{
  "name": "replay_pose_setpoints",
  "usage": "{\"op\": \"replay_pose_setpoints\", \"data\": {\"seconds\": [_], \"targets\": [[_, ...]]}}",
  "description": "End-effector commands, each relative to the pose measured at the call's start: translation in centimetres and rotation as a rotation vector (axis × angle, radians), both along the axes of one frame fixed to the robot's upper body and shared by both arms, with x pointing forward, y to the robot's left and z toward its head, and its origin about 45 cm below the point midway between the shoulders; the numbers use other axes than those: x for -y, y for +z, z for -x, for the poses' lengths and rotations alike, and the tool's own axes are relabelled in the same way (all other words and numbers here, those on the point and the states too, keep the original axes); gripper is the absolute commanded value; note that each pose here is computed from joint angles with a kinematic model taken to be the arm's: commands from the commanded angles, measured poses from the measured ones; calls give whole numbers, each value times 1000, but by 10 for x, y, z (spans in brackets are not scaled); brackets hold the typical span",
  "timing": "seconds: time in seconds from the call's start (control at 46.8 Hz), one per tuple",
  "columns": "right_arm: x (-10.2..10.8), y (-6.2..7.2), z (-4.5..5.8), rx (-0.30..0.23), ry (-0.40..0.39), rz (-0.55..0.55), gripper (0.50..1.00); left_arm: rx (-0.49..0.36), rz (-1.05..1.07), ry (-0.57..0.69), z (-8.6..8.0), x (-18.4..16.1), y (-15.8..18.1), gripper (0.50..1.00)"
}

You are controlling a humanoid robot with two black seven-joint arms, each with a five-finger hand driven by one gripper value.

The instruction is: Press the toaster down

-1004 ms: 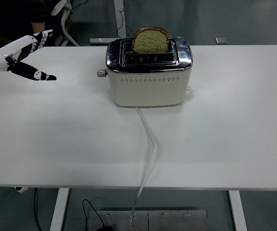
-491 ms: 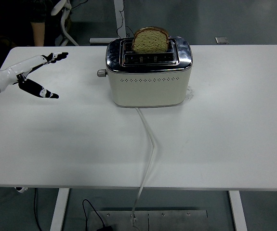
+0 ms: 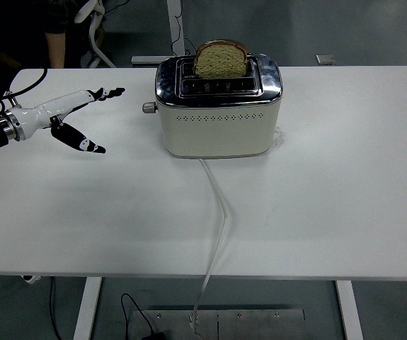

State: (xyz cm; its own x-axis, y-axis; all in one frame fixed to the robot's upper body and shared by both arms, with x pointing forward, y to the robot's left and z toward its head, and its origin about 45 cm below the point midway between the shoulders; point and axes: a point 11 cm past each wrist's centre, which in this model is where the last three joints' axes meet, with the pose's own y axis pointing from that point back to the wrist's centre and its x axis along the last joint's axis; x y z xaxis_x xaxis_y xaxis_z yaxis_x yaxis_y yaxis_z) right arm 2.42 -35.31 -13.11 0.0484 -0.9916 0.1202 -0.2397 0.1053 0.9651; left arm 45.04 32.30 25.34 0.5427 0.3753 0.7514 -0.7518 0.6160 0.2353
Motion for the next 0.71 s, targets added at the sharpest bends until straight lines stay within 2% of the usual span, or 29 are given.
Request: {"op": "replay_pose_setpoints", "data": {"seconds": [0.0, 0.684], "targets": [[0, 0, 0, 0, 0, 0, 998, -20, -12, 7, -1, 6, -6, 1000], [0, 0, 0, 0, 0, 0, 998, -55, -26, -1, 1, 16, -19, 1000]]}}
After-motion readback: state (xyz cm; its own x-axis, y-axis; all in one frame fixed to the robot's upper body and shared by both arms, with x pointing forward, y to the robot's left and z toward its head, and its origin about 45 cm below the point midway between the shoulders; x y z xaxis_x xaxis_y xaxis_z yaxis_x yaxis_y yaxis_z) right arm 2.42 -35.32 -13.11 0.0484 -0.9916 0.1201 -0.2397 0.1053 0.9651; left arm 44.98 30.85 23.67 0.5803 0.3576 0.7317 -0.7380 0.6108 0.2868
